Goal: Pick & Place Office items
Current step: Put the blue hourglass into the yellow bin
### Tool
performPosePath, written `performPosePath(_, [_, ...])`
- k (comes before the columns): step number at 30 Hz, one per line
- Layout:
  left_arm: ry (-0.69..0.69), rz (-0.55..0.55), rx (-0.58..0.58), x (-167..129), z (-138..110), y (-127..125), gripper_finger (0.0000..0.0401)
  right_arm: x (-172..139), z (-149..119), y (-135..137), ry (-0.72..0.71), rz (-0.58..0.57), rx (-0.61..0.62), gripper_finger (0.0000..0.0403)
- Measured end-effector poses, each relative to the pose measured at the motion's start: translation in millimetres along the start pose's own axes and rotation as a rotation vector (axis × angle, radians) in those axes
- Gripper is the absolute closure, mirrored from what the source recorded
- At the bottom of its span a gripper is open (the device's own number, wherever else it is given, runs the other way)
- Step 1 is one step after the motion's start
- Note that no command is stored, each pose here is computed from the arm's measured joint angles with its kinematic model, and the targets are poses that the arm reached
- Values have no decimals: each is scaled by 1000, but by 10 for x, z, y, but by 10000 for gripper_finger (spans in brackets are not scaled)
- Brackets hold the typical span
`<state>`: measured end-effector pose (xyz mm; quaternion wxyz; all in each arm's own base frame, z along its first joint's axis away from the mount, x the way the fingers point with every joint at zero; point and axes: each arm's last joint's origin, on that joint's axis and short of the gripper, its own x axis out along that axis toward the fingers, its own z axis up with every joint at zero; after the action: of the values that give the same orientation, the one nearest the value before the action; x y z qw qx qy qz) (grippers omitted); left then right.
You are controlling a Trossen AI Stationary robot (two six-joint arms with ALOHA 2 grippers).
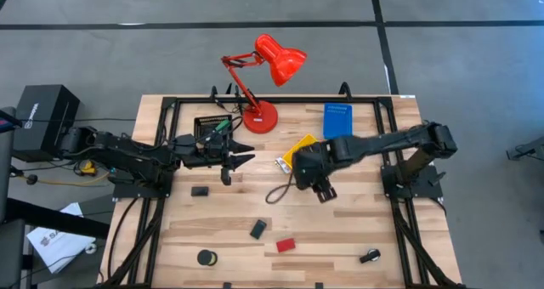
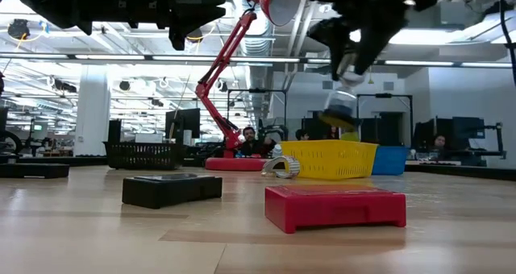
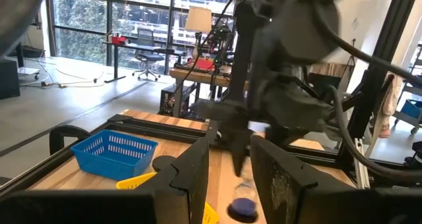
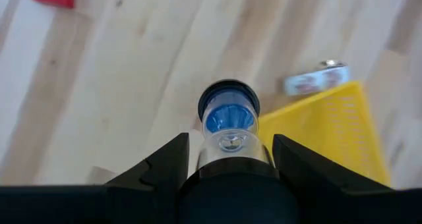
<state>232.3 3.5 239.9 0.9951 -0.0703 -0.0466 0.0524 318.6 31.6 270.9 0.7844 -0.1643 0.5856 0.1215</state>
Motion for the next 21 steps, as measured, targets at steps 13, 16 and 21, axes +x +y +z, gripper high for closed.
performPosePath(13, [0, 3, 1, 0, 0, 0, 293, 184, -278, -806, 40, -58, 37, 208])
performPosePath(16, [0, 3, 32, 0, 0, 1, 293, 363, -335, -914, 102, -28, 18, 208])
performPosePath(21, [0, 3, 53, 0, 0, 1, 293, 553, -380, -1015, 149, 1, -18, 208])
